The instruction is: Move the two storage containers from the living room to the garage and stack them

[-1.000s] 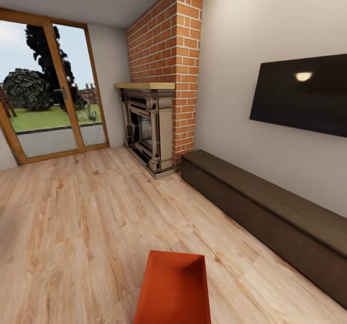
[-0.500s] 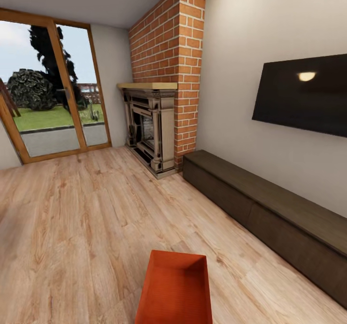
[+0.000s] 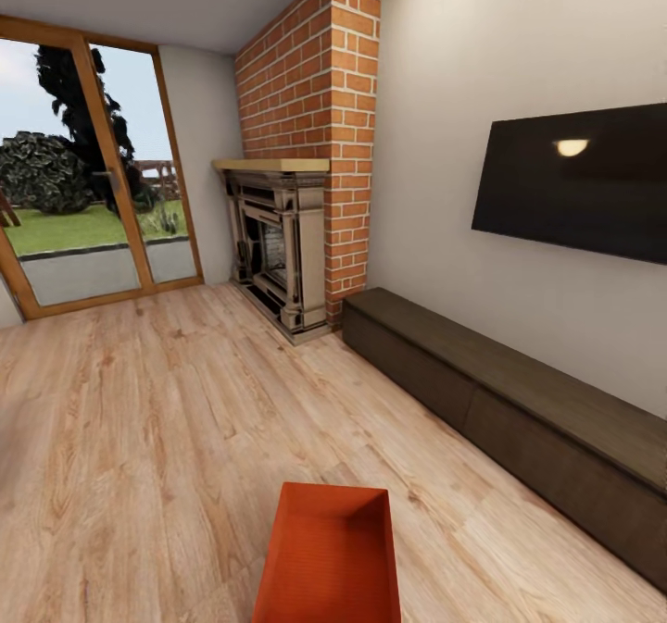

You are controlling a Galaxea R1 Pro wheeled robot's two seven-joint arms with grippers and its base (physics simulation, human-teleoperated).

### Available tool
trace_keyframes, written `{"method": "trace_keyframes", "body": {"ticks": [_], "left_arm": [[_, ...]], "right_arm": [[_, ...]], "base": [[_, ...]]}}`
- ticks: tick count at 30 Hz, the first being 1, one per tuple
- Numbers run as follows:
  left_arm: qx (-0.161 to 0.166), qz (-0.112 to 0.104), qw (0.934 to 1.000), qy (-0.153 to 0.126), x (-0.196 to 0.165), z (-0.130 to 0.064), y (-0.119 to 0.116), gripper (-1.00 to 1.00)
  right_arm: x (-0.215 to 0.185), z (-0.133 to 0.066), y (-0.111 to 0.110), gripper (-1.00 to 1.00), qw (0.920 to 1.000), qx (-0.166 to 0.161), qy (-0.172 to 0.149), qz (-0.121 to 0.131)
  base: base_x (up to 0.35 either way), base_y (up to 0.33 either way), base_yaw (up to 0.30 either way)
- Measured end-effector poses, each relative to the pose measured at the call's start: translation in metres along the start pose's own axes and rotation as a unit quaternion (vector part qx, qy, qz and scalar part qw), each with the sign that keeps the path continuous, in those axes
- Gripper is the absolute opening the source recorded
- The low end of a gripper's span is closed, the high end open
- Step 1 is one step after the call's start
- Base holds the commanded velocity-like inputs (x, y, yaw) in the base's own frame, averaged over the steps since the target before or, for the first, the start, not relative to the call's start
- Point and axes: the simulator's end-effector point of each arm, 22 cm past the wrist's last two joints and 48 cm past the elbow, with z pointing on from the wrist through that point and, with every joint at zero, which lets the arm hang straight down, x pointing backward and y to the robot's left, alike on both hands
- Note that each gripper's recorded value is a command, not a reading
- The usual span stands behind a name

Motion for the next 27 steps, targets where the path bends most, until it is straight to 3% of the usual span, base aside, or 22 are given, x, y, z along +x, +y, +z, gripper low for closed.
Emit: {"method": "trace_keyframes", "body": {"ticks": [27], "left_arm": [[0.0, 0.0, 1.0, 0.001, 0.0004, 0.0, -0.0002, 1.0]], "right_arm": [[0.0, 0.0, -0.0004, 1.0, 1.0, 0.001, 0.0, 0.0]], "base": [[0.0, 0.0, 0.0]]}}
